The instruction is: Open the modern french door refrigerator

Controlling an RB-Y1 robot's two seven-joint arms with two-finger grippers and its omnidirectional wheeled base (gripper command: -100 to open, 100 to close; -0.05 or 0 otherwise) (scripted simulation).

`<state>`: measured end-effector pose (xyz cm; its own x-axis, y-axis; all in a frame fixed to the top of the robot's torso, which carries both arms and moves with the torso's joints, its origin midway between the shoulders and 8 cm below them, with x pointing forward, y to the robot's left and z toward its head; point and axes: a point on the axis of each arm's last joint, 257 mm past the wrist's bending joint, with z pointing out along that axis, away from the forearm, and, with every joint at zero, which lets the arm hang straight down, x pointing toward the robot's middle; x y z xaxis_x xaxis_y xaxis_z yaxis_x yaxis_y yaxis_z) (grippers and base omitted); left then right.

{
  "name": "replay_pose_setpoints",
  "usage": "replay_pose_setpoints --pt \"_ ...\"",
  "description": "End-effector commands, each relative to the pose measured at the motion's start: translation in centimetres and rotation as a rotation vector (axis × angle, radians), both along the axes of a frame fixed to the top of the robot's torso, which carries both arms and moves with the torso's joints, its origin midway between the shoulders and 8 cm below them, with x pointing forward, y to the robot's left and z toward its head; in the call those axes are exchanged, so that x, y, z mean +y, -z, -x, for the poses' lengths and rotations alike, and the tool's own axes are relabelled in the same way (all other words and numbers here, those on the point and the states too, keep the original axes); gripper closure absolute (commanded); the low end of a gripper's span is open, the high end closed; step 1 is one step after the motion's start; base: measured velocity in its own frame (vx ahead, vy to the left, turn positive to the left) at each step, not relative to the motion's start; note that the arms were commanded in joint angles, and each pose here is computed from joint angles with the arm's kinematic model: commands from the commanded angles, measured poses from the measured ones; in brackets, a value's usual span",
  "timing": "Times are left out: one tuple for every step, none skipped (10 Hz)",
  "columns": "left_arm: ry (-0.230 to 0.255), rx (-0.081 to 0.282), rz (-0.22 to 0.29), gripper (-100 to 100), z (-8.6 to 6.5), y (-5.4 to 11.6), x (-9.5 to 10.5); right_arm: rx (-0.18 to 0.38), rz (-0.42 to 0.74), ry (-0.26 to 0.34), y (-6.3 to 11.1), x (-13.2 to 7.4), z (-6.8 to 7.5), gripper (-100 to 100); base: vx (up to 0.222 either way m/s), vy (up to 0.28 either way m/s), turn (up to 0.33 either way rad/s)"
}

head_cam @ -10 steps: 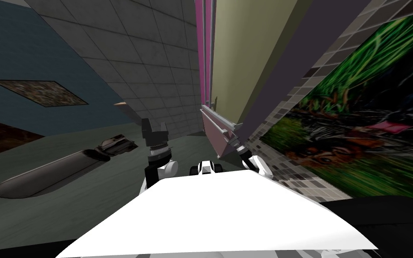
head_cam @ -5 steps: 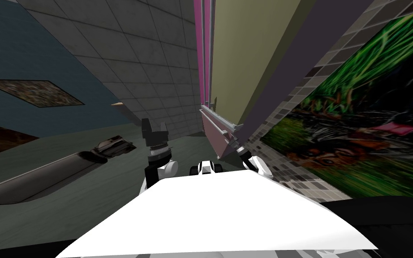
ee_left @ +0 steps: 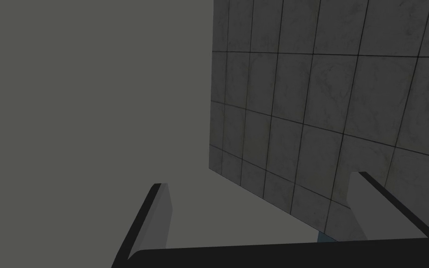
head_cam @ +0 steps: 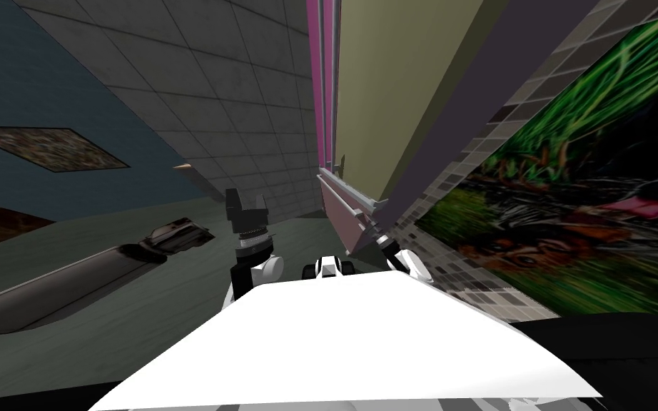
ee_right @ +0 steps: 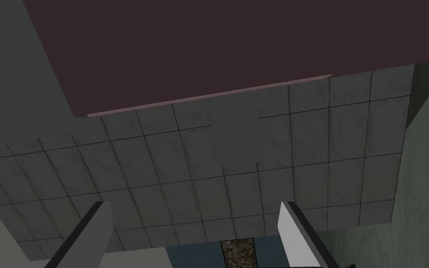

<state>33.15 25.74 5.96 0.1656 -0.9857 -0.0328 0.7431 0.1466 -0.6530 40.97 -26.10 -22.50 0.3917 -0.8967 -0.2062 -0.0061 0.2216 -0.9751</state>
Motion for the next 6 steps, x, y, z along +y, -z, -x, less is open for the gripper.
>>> replay_pose_setpoints --pt "0.0 0.0 0.0 0 0.0 0.0 0.0 -0.006 0.057 0.007 1.0 -0.1 0.2 -100 0.037 -0.01 -0.005" --pt "0.0 0.0 0.0 0 0.0 0.0 0.0 -0.006 0.088 0.011 1.8 -0.1 0.3 -100 0.047 -0.011 -0.012" --pt "0.0 0.0 0.0 0 0.0 0.0 0.0 -0.009 0.093 0.012 1.8 -0.1 0.3 -100 0.043 -0.011 -0.006" --pt "0.0 0.0 0.0 0 0.0 0.0 0.0 -0.011 0.122 0.017 2.6 0.1 0.4 -100 0.047 -0.017 -0.009" --pt "0.0 0.0 0.0 0 0.0 0.0 0.0 -0.01 0.132 0.021 3.2 0.3 0.5 -100 0.067 -0.019 -0.012" --pt "0.0 0.0 0.0 0 0.0 0.0 0.0 -0.014 0.142 0.022 3.2 0.3 0.5 -100 0.049 -0.015 -0.004"
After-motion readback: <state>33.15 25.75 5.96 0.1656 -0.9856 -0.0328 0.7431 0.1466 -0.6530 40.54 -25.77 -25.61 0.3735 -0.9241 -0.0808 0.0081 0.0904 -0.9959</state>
